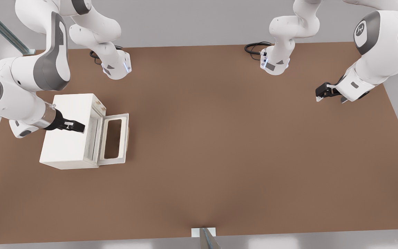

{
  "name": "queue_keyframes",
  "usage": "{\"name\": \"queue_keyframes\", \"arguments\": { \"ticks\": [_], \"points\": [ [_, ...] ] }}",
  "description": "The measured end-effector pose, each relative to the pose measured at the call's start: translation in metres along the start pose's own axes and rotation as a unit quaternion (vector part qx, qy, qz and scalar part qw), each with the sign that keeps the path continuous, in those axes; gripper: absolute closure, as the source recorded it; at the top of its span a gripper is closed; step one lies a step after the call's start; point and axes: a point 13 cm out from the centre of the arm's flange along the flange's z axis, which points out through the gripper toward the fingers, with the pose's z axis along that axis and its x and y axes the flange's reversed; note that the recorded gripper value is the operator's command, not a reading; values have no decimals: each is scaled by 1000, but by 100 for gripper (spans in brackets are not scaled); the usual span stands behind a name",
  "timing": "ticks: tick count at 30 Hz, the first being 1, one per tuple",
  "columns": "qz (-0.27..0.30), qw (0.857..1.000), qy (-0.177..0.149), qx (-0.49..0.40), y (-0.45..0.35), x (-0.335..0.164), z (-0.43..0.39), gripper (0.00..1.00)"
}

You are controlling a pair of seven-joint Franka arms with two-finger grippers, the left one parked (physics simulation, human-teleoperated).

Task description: Keep left arm still and open the oven door with right arm

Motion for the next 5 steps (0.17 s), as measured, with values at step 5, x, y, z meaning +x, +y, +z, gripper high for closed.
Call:
{"name": "queue_keyframes", "arguments": {
  "ticks": [5],
  "points": [
    [-18,1000,0,-1,0,0,0,0]
  ]
}}
